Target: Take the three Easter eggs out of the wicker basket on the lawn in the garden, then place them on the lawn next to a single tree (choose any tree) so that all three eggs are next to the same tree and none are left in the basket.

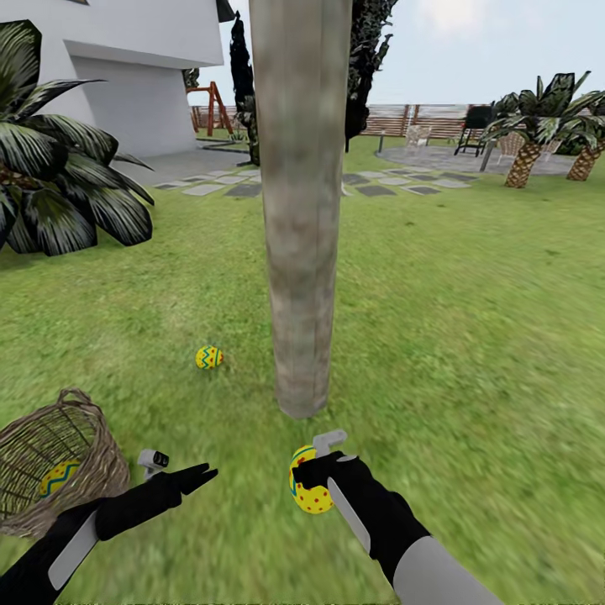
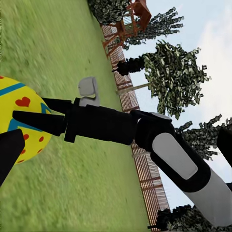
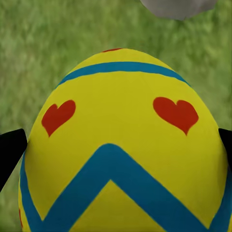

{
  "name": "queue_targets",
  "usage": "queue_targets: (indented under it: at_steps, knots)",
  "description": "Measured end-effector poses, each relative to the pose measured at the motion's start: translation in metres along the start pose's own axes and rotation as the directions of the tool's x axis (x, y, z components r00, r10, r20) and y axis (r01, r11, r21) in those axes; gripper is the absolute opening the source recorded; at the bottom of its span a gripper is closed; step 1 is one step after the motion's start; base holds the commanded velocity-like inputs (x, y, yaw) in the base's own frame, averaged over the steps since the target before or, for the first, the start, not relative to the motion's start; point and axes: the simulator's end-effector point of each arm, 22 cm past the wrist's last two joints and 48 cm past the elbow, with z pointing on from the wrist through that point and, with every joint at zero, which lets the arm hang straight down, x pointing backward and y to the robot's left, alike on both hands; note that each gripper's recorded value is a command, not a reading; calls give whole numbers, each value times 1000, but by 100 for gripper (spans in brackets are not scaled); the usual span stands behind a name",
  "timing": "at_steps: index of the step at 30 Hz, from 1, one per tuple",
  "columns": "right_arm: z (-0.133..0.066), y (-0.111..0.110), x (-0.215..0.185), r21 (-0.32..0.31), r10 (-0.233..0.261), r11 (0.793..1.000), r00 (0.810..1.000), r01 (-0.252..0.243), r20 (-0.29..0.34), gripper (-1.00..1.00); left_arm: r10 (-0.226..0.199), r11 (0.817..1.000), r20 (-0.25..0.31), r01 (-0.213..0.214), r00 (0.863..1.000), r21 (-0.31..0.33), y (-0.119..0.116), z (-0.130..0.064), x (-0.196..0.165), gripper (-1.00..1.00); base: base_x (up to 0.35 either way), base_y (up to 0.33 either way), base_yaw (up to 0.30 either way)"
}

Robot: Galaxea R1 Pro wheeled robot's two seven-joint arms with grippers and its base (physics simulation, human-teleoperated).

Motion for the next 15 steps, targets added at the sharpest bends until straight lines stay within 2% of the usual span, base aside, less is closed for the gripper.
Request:
queue_targets:
  at_steps: [6,15]
  knots:
    - [12,-3,9,7,2,1000,1000,-2,-4,-100,-5,1000,0,5,1000,-2,13,-2,5,100,0,0,0]
    - [20,-8,-2,17,0,1000,999,0,39,-100,-25,1000,-4,25,1000,-3,30,-5,13,100,0,0,0]
